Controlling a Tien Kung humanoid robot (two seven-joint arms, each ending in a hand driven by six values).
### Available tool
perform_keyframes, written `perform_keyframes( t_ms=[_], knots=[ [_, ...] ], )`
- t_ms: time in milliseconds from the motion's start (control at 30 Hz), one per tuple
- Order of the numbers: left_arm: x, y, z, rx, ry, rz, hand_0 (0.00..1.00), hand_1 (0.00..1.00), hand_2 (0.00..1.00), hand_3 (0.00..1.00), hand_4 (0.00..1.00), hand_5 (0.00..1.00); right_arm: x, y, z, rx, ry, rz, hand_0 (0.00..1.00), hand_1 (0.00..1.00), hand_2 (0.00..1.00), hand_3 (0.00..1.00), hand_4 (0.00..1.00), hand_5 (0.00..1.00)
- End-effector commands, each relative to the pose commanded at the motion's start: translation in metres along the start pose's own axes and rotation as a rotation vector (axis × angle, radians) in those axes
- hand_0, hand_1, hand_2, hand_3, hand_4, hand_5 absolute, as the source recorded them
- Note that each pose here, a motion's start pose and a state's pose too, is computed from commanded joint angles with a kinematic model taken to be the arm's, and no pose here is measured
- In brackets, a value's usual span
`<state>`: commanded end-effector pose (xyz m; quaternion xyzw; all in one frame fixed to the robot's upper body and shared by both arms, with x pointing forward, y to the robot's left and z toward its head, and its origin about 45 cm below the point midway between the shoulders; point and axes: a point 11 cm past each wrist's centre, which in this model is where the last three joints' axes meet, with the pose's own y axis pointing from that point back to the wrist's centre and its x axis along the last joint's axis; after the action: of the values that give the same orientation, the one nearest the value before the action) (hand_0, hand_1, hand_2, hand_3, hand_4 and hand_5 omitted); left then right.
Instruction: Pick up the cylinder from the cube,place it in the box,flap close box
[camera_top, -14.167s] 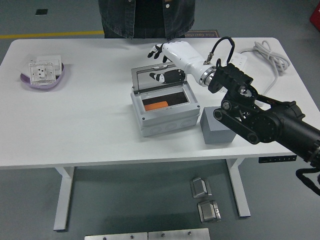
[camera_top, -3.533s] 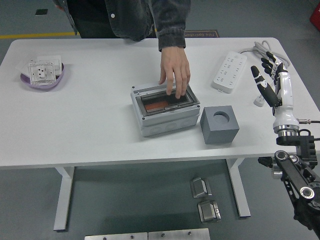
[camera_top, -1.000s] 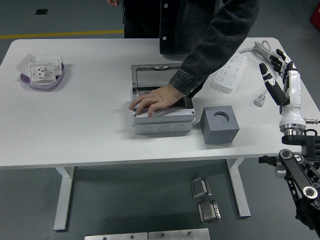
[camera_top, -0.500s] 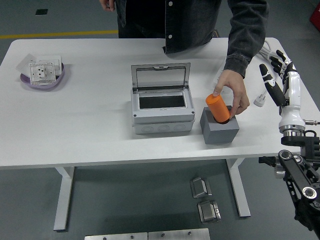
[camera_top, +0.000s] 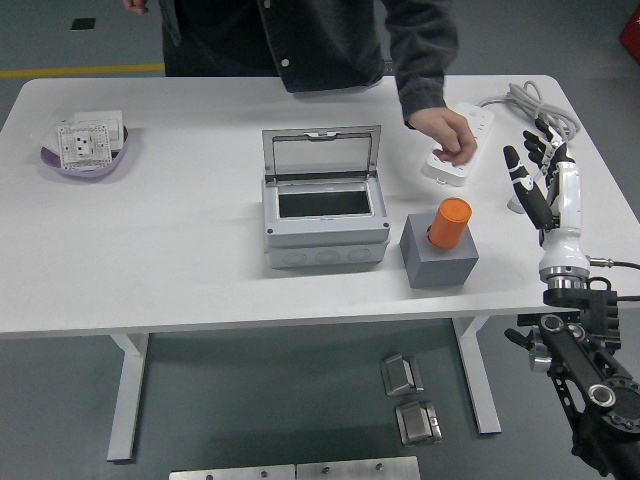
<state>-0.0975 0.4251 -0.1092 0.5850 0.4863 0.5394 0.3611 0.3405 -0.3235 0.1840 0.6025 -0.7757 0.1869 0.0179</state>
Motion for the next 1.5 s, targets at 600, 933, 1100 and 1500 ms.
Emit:
perform_keyframes(
  t_ms=[600,933,1100,1500],
  knots=[
    [-0.002,0.000,0.000,0.001,-0.006,-0.004,0.633,0.559,0.529,0.572,0.379,0.043,-0.048,0.012,0.036,-0.069,-0.057,-0.115,0.841,0.835,0.829,0.895,0.998,0.720],
    [-0.003,0.000,0.002,-0.003,-0.010,-0.006,0.633,0.559,0.529,0.572,0.378,0.043,-0.055,0.012,0.046,-0.103,-0.023,-0.145,0.788,0.816,0.799,0.832,0.998,0.447],
    [-0.004,0.000,0.003,-0.003,-0.013,-0.007,0.633,0.559,0.529,0.572,0.378,0.041,-0.060,0.014,0.047,-0.108,-0.025,-0.159,0.793,0.824,0.792,0.850,0.926,0.181],
    [-0.004,0.000,0.004,-0.005,-0.014,-0.007,0.634,0.561,0.532,0.574,0.379,0.034,-0.064,0.015,0.048,-0.120,-0.019,-0.175,0.785,0.816,0.752,0.824,0.904,0.136]
  ],
)
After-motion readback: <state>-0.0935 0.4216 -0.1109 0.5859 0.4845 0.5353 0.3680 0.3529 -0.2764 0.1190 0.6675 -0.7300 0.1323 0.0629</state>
